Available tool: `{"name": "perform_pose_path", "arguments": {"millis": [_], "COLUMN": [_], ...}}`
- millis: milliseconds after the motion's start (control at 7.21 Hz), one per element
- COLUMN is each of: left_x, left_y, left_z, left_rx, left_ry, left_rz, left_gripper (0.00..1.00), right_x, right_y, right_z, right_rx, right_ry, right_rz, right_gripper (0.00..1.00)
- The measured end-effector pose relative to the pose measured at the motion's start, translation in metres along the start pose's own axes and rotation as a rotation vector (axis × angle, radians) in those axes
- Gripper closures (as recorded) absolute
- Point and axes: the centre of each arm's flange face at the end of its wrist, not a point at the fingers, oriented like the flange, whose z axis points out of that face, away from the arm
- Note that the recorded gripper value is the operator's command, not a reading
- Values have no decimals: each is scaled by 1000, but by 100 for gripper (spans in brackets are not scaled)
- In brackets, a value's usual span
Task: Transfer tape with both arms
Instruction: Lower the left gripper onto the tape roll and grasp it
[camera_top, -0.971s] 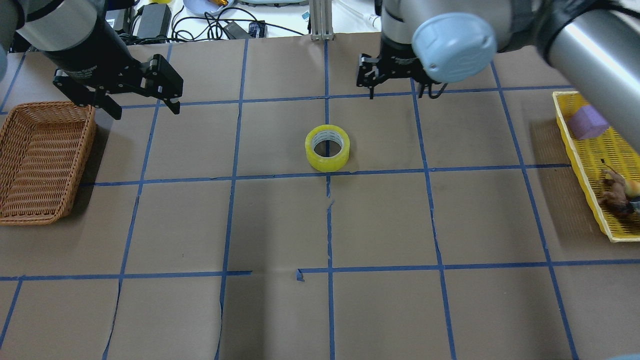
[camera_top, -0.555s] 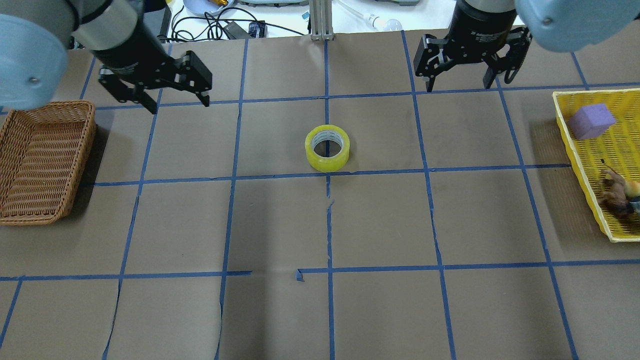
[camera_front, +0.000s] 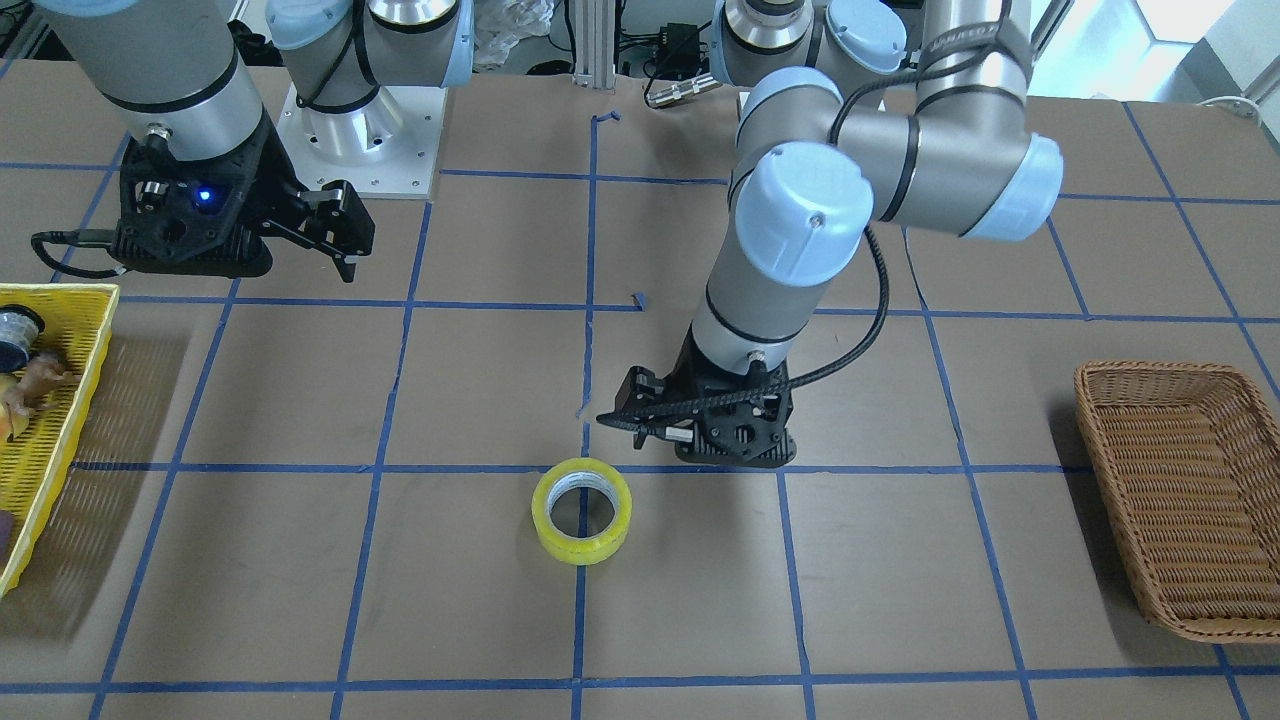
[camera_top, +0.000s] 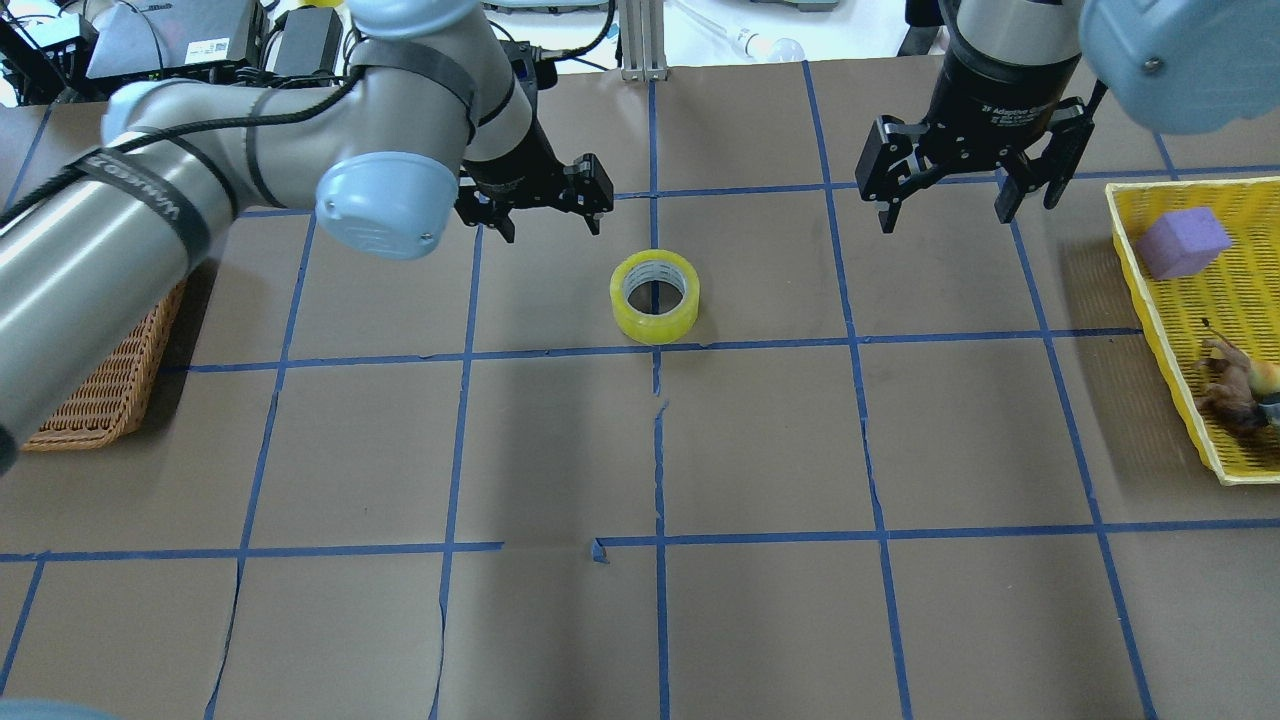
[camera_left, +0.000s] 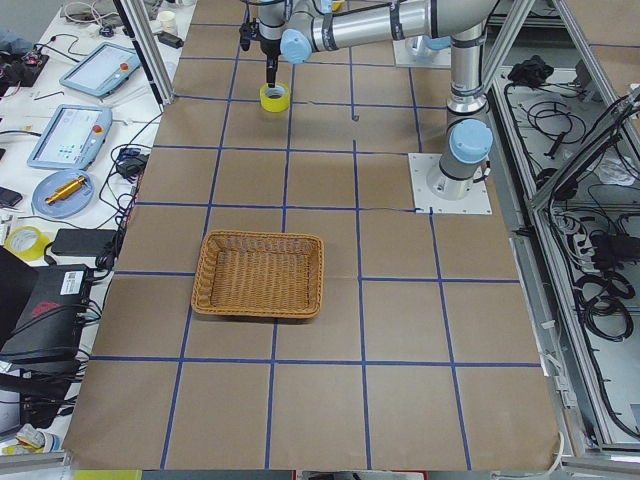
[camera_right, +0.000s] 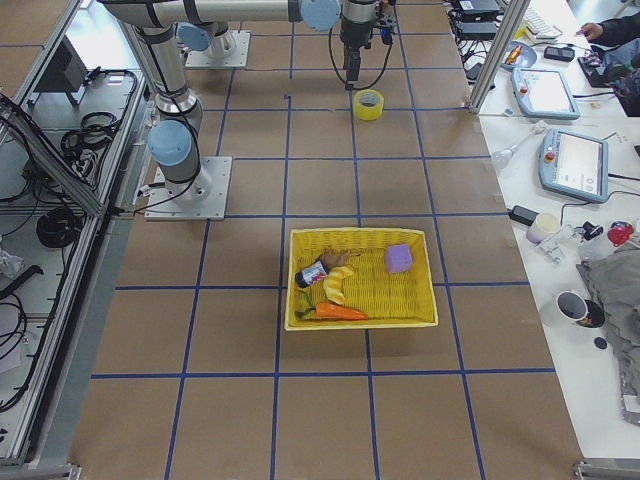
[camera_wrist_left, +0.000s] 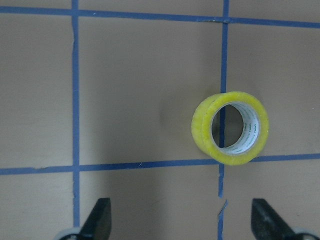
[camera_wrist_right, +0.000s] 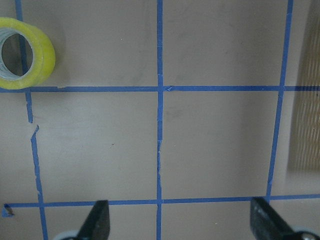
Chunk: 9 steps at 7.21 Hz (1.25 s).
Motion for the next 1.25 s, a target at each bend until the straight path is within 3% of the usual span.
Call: {"name": "perform_pose_path", "arguments": {"millis": [416,555,693,971,1248], "left_x": [21,24,27,40,44], "left_y": [-9,-11,-10,2,5], "left_z": [89,108,124,145,141], "left_rx": [-27,-30,-29,-45,-40], "left_ry": [-22,-24,-22,-29,-32], "left_rz": [-7,-21,-48,-55,-49], "left_gripper": [3,15,44,91,97], "right_x": [1,1,1,1,0], "right_y": [5,6,8,8,8], "right_z": [-6,-7,-8,-6,-1], "right_rx": [16,20,23,37,42], "right_ry": [-5,-5,-5,-6,-14], "right_rz": [-3,-4,-4,-4,-4], "right_gripper": [0,0,0,0,0]}}
